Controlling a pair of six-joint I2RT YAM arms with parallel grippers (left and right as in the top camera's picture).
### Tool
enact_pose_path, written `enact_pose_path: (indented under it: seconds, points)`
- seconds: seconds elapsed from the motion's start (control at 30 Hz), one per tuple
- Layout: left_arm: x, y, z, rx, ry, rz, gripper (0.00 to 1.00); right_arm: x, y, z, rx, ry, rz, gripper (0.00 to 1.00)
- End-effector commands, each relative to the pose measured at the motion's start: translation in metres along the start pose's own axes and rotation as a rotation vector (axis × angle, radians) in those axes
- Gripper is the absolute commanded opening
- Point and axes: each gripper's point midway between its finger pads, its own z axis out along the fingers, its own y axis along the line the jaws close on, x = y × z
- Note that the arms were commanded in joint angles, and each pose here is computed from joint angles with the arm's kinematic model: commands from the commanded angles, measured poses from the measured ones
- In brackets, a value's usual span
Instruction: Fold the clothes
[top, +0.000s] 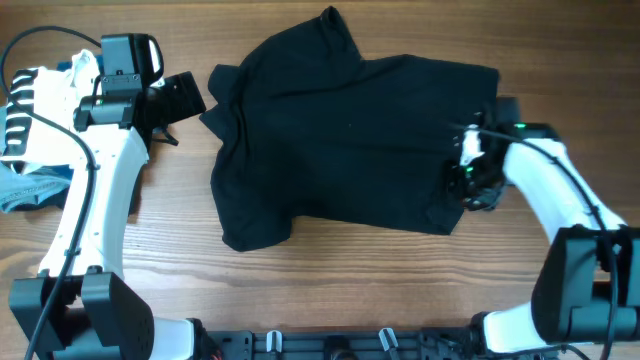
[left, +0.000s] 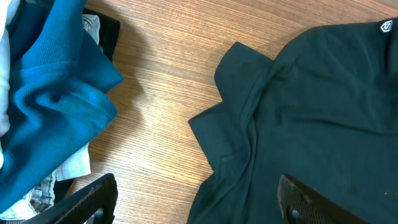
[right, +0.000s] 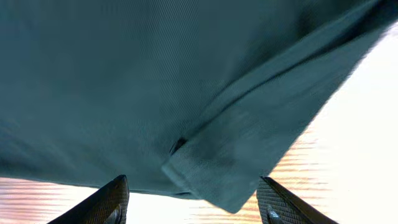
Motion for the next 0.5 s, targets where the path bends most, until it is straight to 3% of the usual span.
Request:
enact_pose_path:
  seconds: [0.0, 0.1, 0.33, 0.4, 0.47]
  points:
    - [-0.003, -0.002, -0.006, 0.013, -0.017, -0.003, 0.83, 0.02, -0.001, 0.014, 0.155, 0.014, -0.03, 0.64]
    - [-0.004, -0.002, -0.006, 0.013, -0.018, -0.003, 0.84, 0.027, 0.005, 0.027, 0.195, -0.004, -0.067, 0.64]
    - [-0.003, -0.002, -0.006, 0.013, -0.018, -0.003, 0.84, 0.018, -0.019, 0.023, 0.363, -0.091, 0.005, 0.5]
    - [-0.003, -0.002, -0.006, 0.013, -0.017, -0.003, 0.84, 0.016, -0.022, 0.022, 0.376, -0.102, 0.026, 0.33]
    - [-0.003, -0.002, -0.006, 0.013, -0.018, -0.003, 0.84, 0.013, -0.029, 0.019, 0.392, -0.118, 0.08, 0.04]
